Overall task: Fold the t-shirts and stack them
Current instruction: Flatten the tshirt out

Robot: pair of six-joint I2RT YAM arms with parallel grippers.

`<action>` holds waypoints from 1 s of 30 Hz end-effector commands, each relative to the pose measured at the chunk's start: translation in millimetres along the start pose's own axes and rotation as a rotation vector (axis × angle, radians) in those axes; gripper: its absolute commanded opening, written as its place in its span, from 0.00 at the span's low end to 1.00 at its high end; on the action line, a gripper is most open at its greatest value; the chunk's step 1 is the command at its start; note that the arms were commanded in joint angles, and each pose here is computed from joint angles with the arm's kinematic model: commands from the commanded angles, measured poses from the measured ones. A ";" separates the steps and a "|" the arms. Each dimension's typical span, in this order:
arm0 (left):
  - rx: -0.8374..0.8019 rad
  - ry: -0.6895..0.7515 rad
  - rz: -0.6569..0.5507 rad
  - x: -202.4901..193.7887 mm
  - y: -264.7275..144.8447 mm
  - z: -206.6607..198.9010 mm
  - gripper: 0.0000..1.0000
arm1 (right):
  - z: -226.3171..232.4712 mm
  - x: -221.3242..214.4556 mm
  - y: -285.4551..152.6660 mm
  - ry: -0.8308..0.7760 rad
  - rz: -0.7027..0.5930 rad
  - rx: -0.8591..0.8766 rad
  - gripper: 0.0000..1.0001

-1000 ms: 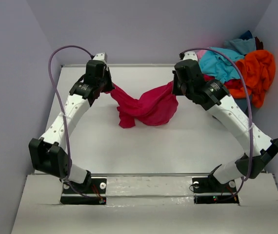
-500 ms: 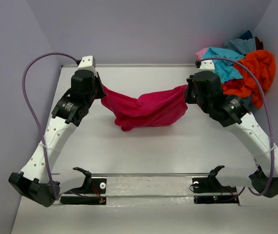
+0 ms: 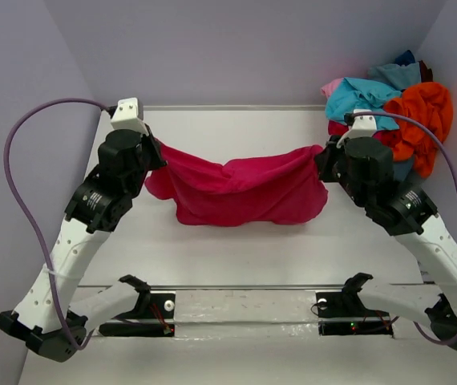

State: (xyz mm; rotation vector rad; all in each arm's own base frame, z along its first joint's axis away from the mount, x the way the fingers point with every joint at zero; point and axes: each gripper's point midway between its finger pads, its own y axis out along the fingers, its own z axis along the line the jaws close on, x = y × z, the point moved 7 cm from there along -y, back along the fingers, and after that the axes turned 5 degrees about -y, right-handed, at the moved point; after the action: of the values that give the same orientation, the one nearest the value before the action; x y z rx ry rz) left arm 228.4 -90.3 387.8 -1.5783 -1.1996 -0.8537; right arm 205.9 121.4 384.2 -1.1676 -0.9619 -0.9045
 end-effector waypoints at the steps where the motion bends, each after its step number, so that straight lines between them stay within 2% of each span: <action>1: -0.006 -0.003 -0.095 19.4 -14.0 -3.2 0.06 | 2.7 18.3 -9.6 0.018 -0.112 0.057 0.07; 13: -0.047 0.025 -0.191 40.5 -37.8 -13.7 0.06 | -3.2 32.3 -28.3 -0.005 -0.218 0.105 0.07; 24: -0.079 0.038 -0.348 99.0 -77.2 -12.1 0.06 | -0.2 70.3 -42.3 -0.033 -0.324 0.136 0.07; 30: -0.104 0.039 -0.381 110.0 -89.9 -10.7 0.06 | 0.3 92.5 -55.5 -0.035 -0.374 0.156 0.07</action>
State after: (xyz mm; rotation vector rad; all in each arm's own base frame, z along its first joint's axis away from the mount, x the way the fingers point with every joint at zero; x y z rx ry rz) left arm 182.4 -70.6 490.6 -1.4598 -1.3788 -1.1446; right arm 193.7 111.5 442.9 -1.0147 -1.1999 -0.9774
